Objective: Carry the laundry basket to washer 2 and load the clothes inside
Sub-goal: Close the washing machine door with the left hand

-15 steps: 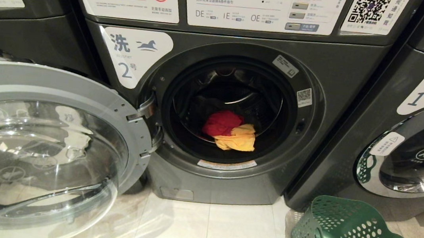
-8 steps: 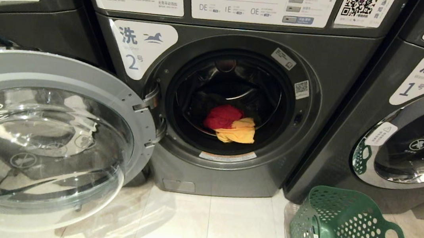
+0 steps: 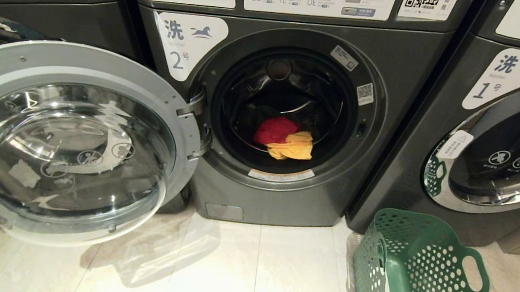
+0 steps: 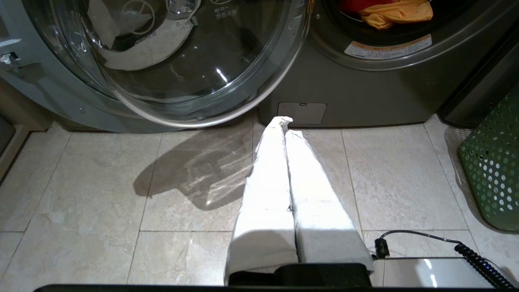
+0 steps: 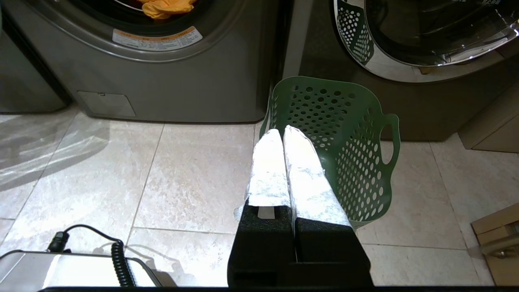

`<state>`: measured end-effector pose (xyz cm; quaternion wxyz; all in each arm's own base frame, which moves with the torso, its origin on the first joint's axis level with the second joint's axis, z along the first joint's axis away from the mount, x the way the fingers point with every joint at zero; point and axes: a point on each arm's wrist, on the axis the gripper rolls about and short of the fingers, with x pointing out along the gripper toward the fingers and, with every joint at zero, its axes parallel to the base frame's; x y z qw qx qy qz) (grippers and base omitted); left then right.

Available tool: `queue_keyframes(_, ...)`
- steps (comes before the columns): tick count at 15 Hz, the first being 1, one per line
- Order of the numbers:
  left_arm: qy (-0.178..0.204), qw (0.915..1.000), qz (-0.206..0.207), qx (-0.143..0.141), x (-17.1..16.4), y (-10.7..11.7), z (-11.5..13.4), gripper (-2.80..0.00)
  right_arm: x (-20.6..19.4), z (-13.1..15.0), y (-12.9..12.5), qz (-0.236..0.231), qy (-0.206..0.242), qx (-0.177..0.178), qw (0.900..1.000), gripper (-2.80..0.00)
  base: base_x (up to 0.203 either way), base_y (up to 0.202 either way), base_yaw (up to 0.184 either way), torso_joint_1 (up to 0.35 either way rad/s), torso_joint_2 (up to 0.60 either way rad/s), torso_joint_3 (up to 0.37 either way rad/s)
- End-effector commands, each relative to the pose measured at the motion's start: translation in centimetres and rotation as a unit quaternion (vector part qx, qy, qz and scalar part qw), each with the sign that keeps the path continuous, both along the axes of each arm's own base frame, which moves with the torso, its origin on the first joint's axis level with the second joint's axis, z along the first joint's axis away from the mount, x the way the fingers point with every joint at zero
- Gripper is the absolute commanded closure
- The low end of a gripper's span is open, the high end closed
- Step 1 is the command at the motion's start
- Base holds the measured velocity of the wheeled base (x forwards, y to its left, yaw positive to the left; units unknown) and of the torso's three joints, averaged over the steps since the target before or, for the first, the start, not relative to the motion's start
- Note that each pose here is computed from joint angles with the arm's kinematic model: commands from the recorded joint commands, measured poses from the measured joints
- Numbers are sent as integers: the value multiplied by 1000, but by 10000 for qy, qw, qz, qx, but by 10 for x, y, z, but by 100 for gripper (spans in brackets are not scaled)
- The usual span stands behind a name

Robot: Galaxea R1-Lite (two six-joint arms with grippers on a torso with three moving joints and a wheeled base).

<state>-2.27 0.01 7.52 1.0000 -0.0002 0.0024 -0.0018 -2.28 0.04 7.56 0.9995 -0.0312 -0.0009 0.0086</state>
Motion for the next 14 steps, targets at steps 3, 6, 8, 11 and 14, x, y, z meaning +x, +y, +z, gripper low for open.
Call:
queue_keyframes(3, -6, 10000, -6, 40, 0, 0, 0, 0, 0, 0, 0, 6, 6, -26, 10000, 0, 0, 0, 0, 0, 0, 0)
queue_keyframes(6, -160, 9999, 11, 49, 0, 0, 4, 0, 0, 0, 0, 6, 6, -18, 10000, 0, 0, 0, 0, 0, 0, 0)
queue_keyframes(8, -155, 9999, 5, -22, 0, 0, 3, 0, 0, 0, 0, 3, 7, 23, 10000, 0, 0, 0, 0, 0, 0, 0)
queue_keyframes(11, -155, 9999, 10, -14, 0, 0, 3, 0, 0, 0, 0, 6, 6, -18, 10000, 0, 0, 0, 0, 0, 0, 0)
queue_keyframes(14, -139, 9999, 2, -32, 0, 0, 3, 0, 0, 0, 0, 6, 1, 52, 10000, 0, 0, 0, 0, 0, 0, 0)
